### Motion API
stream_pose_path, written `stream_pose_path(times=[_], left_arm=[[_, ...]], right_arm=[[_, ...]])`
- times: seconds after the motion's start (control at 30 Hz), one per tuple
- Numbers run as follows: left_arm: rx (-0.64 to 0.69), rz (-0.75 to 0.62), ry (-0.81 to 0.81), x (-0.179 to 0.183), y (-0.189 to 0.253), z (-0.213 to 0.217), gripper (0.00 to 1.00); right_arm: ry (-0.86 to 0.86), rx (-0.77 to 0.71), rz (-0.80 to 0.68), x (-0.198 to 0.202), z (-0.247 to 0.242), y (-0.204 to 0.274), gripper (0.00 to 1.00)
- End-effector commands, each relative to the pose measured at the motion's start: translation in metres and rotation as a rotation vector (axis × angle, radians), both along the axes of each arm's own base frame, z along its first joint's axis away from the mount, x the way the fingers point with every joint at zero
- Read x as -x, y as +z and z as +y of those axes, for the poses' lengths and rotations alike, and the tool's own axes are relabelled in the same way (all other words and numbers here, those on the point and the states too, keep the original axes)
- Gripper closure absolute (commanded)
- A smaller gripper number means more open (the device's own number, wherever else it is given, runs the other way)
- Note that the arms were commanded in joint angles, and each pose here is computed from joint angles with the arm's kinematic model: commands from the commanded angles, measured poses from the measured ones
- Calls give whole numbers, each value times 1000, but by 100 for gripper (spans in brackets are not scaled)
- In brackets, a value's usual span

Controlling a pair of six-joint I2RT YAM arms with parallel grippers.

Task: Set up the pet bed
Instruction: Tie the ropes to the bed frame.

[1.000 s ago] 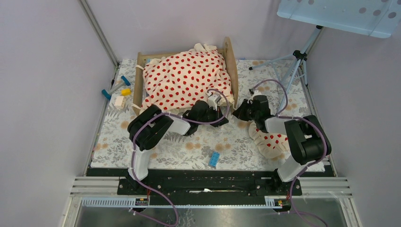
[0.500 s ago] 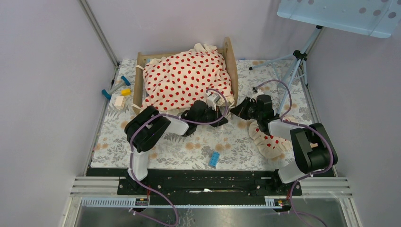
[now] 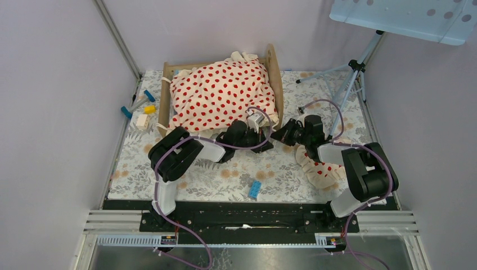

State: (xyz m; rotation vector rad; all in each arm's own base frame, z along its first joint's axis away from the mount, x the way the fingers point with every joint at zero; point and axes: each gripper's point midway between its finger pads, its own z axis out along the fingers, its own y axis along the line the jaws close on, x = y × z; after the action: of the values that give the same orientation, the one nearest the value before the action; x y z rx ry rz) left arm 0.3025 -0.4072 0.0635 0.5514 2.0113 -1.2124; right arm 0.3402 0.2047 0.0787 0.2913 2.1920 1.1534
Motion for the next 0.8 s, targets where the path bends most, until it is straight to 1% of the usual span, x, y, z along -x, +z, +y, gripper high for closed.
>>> stream_pose_path(times=[0.0,0.2,0.33,0.5,0.77], left_arm=[[140,-147,-29,-4,64,-12,100],[211,-180,-33,2,77,-10,100],[223,-176,-23,2,76,-9,100],[222,-148,8,-2,70,-9,100],[258,-133,45,-9,74,-11,100]], right_arm=[[20,-9,-19,7,-1,8,100],[-22,100,-21,14,-18,6,100],[-51,166,-19,19,-29,5,100],[-46,168,-32,23,-31,9,100],[-44,159,-30,31,-31,6,100]])
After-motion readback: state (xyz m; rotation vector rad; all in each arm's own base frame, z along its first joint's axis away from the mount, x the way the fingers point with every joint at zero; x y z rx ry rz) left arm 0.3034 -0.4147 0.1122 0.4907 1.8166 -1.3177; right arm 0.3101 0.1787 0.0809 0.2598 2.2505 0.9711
